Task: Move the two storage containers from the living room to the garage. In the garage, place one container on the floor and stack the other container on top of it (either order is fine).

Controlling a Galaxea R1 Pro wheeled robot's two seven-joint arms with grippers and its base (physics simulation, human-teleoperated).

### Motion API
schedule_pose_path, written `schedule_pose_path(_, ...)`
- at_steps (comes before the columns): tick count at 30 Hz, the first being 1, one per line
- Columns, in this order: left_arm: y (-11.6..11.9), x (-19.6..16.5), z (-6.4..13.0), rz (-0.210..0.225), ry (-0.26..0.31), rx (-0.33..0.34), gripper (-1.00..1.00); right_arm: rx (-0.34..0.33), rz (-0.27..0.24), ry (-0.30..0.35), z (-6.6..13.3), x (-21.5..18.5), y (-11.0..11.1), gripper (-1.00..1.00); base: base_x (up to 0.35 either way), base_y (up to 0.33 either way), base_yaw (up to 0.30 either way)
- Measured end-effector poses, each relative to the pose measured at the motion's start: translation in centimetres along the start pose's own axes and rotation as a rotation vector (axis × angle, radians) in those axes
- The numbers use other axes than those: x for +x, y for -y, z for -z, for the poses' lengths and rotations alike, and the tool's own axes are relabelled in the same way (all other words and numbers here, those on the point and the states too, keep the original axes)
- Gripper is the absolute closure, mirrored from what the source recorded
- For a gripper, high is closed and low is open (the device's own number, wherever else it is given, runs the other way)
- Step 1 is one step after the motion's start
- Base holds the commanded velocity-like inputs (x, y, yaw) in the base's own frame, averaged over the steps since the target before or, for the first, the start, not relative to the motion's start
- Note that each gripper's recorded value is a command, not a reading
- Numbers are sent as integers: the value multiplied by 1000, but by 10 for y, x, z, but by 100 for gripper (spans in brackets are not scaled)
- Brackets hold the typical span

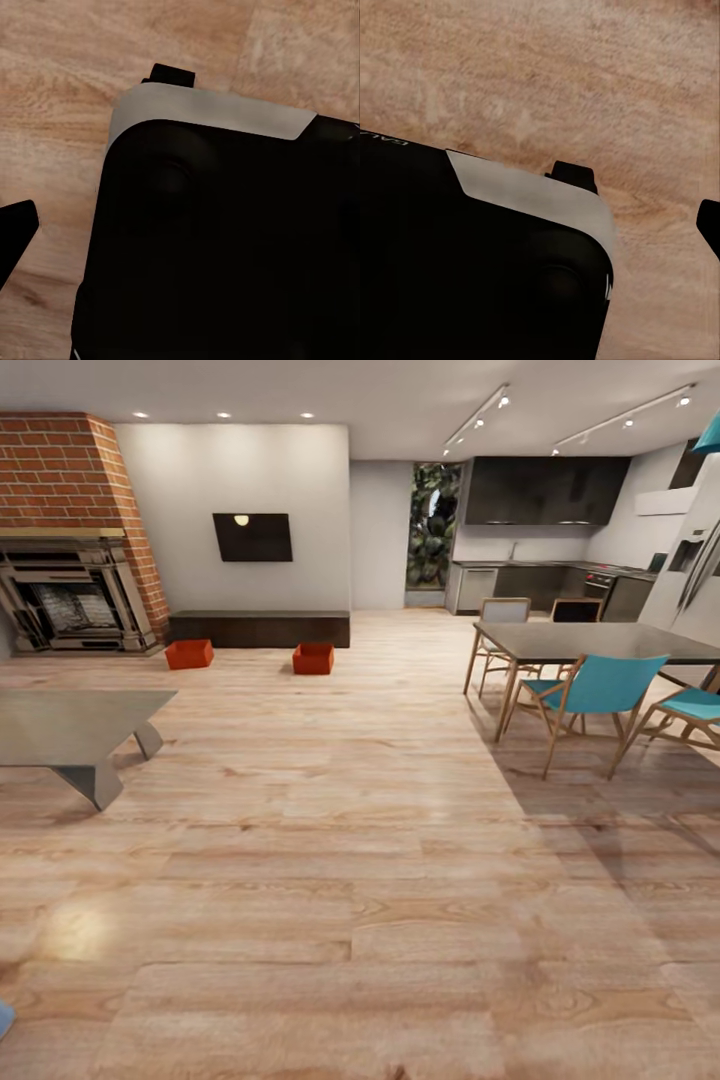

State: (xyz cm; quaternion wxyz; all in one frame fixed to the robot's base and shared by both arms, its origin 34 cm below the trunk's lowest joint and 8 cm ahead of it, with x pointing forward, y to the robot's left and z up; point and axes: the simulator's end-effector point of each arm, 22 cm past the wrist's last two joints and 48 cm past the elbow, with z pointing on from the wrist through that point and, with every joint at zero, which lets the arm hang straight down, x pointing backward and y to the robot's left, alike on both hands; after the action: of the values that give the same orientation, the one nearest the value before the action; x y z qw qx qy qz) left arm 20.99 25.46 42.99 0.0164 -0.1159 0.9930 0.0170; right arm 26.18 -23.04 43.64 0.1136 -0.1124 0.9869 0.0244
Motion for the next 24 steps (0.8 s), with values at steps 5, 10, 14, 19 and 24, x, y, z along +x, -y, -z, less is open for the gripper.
schedule_pose_path(5, 0, 0, 0, 0, 0, 0, -100, 0, 0, 0, 0, 0, 0, -100, 261, 206, 0)
schedule_pose_path(10, 0, 0, 0, 0, 0, 0, -100, 0, 0, 0, 0, 0, 0, -100, 261, 207, 0)
schedule_pose_path(14, 0, 0, 0, 0, 0, 0, -100, 0, 0, 0, 0, 0, 0, -100, 261, 207, 0)
schedule_pose_path(19, 0, 0, 0, 0, 0, 0, -100, 0, 0, 0, 0, 0, 0, -100, 261, 207, 0)
schedule_pose_path(24, 0, 0, 0, 0, 0, 0, -100, 0, 0, 0, 0, 0, 0, -100, 261, 207, 0)
